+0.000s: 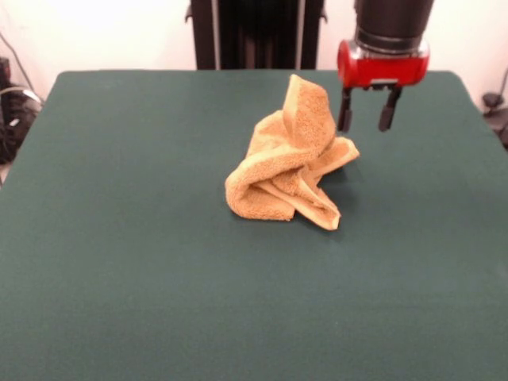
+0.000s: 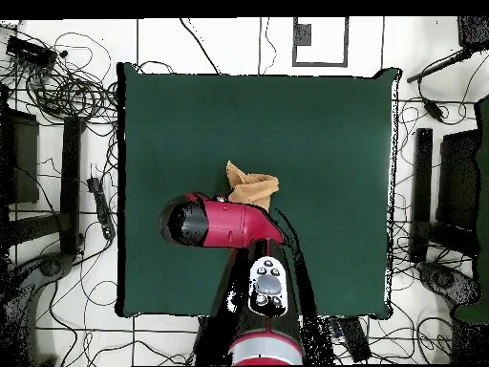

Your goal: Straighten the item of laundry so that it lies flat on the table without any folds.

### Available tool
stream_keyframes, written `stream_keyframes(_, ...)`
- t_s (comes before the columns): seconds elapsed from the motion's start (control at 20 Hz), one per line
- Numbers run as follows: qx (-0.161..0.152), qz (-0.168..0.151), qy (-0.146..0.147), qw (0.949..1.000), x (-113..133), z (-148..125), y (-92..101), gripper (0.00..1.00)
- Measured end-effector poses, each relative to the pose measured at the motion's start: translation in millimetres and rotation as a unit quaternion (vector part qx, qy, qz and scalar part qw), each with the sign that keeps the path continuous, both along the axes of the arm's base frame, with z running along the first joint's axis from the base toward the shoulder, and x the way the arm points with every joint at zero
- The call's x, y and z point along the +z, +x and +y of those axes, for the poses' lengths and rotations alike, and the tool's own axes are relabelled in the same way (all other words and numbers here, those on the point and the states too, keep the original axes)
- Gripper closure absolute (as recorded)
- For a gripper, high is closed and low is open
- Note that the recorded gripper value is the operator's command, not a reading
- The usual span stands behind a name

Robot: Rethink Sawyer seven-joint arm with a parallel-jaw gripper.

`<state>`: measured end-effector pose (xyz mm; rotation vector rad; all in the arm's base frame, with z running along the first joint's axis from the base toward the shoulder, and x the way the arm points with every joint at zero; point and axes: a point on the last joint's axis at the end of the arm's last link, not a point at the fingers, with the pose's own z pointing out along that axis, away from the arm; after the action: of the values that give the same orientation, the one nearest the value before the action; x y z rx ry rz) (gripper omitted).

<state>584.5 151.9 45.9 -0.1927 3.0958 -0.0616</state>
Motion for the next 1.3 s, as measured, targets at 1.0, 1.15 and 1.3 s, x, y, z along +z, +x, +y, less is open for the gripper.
stream_keyframes(1.0,0.000,0.021,-0.002,0.9998,-30.5,-1.1,-30.5,0.00)
stream_keyframes(1.15,0.000,0.021,-0.002,0.9998,-30.5,-1.1,-30.5,0.00)
stream_keyframes(1.3,0.000,0.021,-0.002,0.9998,-30.5,-1.1,-30.4,0.00)
